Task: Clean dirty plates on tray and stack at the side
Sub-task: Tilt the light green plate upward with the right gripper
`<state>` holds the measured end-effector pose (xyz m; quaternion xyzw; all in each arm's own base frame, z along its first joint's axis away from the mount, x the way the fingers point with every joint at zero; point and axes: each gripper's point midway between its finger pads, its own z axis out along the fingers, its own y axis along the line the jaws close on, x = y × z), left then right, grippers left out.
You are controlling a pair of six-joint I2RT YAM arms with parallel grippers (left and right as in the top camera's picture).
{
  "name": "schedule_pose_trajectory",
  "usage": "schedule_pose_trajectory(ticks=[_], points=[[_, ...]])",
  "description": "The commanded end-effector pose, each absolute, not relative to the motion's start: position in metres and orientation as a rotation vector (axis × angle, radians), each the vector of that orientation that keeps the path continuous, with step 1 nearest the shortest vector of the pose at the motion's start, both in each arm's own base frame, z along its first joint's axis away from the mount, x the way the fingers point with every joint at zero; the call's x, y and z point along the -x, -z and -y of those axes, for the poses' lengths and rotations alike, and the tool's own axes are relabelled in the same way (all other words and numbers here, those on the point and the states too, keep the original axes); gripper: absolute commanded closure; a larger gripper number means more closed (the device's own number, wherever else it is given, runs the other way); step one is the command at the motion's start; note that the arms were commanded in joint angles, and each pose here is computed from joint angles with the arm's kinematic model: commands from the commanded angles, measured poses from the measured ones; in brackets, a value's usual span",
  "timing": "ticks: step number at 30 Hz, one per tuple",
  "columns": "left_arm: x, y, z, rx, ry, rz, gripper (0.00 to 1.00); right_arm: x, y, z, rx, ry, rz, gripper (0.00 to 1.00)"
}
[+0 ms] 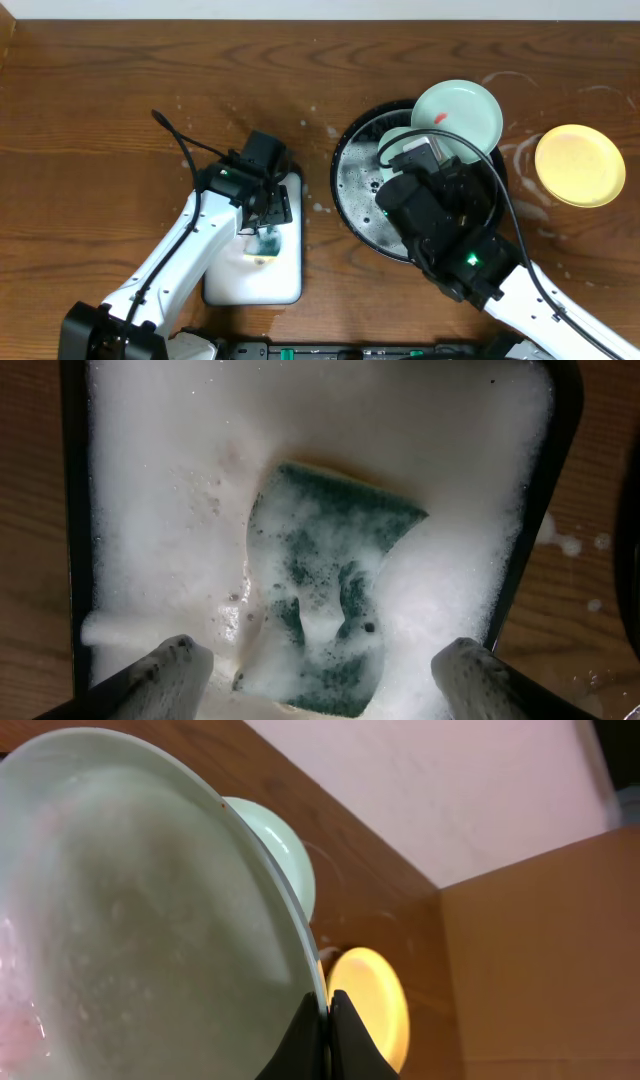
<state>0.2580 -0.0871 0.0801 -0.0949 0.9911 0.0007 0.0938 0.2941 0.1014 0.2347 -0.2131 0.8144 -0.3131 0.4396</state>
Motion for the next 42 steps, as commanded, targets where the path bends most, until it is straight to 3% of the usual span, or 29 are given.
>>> schedule_pose_trajectory(ticks=[1,42], points=[[-0.258,-0.081,0.084,0.283,-0.015,-2.936,0.19,-0.290,-0.250,-0.100,0.539,0.870,-1.953,0.99],[-0.258,-0.081,0.084,0.283,-0.015,-2.936,0.19,-0.276,-0.270,-0.110,0.578,0.987,-1.833,0.99]])
